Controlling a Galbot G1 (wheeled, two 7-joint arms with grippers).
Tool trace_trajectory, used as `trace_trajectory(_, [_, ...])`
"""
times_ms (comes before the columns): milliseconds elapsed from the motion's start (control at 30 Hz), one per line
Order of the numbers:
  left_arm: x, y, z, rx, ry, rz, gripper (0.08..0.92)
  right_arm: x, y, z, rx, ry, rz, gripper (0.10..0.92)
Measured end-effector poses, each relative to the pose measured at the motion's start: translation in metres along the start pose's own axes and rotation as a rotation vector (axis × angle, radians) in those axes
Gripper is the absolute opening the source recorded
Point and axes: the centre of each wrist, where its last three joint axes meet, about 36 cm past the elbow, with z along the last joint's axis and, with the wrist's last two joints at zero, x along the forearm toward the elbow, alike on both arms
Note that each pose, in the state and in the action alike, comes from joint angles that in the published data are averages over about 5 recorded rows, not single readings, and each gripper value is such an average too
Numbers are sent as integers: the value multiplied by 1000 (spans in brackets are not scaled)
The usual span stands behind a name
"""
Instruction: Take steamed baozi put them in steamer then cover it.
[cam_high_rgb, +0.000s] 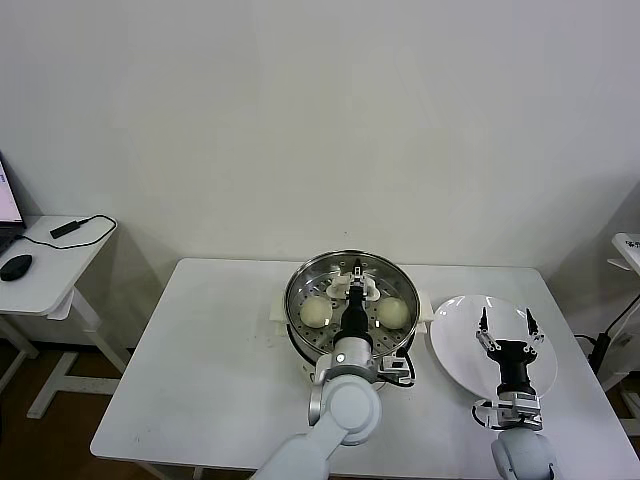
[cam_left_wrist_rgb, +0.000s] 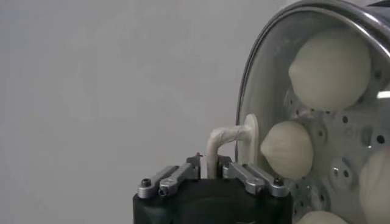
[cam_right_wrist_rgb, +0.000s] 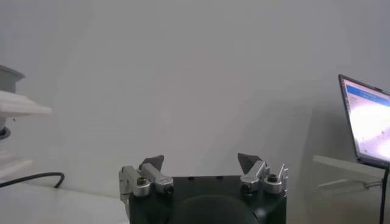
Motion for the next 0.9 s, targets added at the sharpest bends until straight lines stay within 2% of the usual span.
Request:
trace_trajectory(300, [9,4,5,12,-8,-4,723,-2,1,-2,-3,-7,0,823])
trace_trajectory(433, [18,5,8,16,-22,-7,805,-1,1,-2,-4,-7,1,823])
trace_trajectory(667, [37,9,21,28,-42,0,823,-2,2,-3,-4,-7,2,823])
trace_trajectory(900, [57,25,46,74,-53,-17,823,-4,2,-6,-5,-14,0,823])
